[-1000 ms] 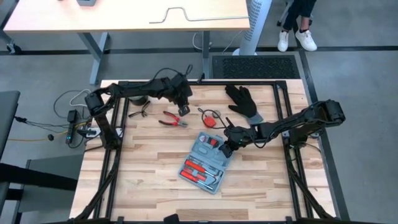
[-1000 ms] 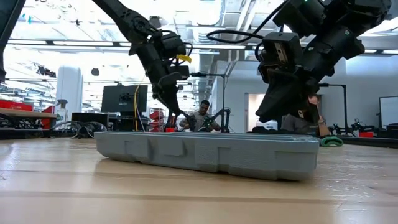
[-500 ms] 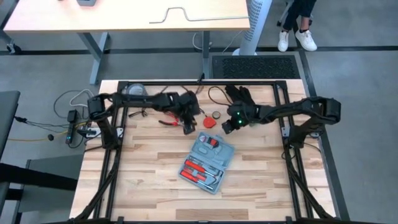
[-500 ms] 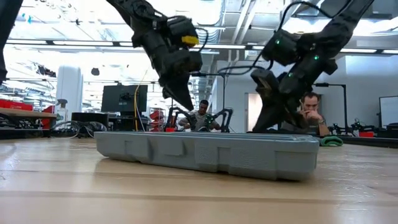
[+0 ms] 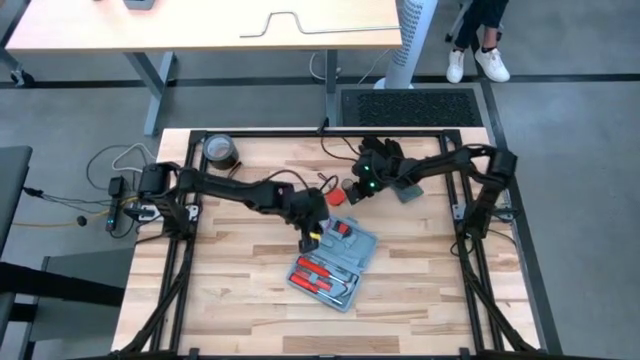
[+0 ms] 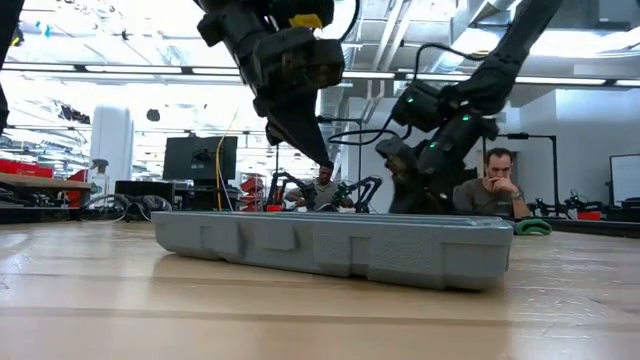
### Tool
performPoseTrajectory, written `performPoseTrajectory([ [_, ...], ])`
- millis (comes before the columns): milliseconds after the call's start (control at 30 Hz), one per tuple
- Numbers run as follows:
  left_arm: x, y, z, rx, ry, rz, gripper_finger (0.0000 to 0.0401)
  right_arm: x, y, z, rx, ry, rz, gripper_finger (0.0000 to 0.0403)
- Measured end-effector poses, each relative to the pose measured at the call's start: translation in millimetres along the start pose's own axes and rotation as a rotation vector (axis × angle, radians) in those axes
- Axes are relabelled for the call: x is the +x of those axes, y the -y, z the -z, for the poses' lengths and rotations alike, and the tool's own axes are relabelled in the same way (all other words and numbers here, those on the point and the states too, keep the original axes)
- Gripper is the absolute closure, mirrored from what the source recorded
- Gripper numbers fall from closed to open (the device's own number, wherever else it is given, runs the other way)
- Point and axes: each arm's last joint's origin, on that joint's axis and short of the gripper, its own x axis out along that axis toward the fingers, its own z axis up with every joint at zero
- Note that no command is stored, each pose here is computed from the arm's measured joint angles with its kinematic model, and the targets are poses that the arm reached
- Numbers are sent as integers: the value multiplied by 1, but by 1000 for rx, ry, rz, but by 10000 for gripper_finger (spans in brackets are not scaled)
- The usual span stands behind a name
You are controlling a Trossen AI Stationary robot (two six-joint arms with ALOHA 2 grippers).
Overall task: Prefit tool cases
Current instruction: Remove the black electrical tape from the gray prefit tool case, then remove the orange hex key set from the gray prefit tool case
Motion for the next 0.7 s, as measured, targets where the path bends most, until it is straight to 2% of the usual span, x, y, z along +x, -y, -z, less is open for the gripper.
performPoseTrajectory([
  [233, -7, 13, 17, -67, 51, -41, 401, 10, 9, -31, -3, 48, 12, 402],
  [467, -12, 12, 34, -137, 110, -47, 401, 3, 26, -58, 15, 119, 27, 402],
  [600, -11, 11, 38, -145, 112, -47, 401, -2, 31, -55, 39, 48, 10, 402],
  [700, -10, 10, 39, -138, 119, -57, 401, -8, 11, -44, -29, -8, -4, 402],
])
